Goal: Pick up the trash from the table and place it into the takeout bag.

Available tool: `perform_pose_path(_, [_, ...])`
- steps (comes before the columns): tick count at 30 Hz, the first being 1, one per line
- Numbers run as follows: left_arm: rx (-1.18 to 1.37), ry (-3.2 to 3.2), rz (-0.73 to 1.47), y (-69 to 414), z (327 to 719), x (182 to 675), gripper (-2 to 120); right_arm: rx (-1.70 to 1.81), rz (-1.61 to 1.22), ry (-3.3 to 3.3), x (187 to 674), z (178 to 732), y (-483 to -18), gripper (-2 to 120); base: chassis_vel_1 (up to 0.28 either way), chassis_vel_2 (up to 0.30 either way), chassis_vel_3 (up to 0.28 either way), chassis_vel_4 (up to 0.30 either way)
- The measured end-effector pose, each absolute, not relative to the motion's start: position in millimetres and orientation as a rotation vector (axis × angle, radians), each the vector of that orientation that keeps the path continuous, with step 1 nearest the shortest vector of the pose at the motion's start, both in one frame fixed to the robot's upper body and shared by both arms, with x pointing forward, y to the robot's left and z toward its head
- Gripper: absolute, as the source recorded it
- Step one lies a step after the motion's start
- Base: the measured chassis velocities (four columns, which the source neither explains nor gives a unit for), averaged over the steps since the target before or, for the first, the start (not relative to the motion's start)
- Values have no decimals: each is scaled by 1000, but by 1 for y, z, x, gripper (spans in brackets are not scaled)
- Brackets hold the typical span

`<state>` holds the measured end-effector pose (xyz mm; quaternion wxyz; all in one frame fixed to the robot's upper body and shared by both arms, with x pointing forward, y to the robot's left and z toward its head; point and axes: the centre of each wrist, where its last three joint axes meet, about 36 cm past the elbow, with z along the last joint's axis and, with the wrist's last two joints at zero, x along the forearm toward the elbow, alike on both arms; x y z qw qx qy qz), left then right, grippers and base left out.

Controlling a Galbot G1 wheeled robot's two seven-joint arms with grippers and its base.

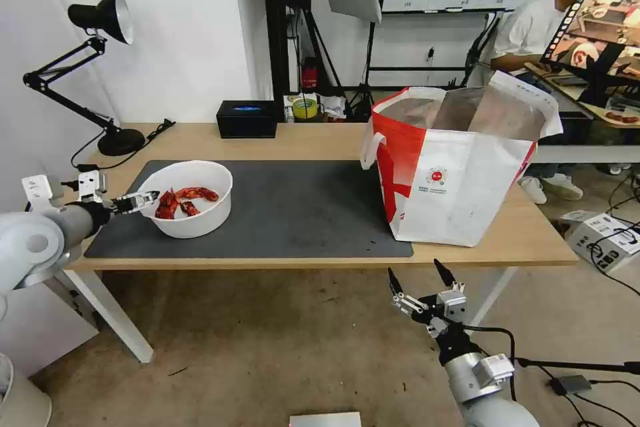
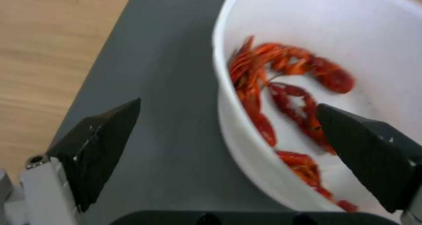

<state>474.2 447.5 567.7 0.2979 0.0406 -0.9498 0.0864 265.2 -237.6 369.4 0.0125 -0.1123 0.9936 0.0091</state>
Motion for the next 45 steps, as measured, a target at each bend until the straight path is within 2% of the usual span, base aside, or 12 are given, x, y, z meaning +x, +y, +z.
perform_pose_path(24, [299, -2332, 318, 424, 570, 531, 100, -350, 29, 3097, 265, 369, -238, 100, 0, 0, 0, 0])
perform_pose_path(29, [317, -2310, 315, 423, 571, 536, 97, -350, 29, 3097, 265, 369, -238, 100, 0, 0, 0, 0])
perform_pose_path(36, [305, -2310, 308, 420, 571, 537, 82, -350, 29, 3097, 265, 369, -238, 100, 0, 0, 0, 0])
perform_pose_path(38, [302, -2313, 305, 419, 572, 538, 72, -350, 29, 3097, 265, 369, -238, 100, 0, 0, 0, 0])
perform_pose_path(41, [302, -2314, 301, 419, 573, 538, 66, -350, 29, 3097, 265, 369, -238, 100, 0, 0, 0, 0])
perform_pose_path(42, [302, -2314, 299, 419, 573, 537, 58, -350, 28, 3097, 265, 369, -238, 100, 0, 0, 0, 0])
perform_pose_path(44, [302, -2314, 299, 419, 573, 537, 55, -350, 29, 3097, 265, 369, -238, 100, 0, 0, 0, 0])
perform_pose_path(45, [302, -2315, 299, 419, 573, 537, 48, -350, 29, 3097, 265, 369, -238, 100, 0, 0, 0, 0])
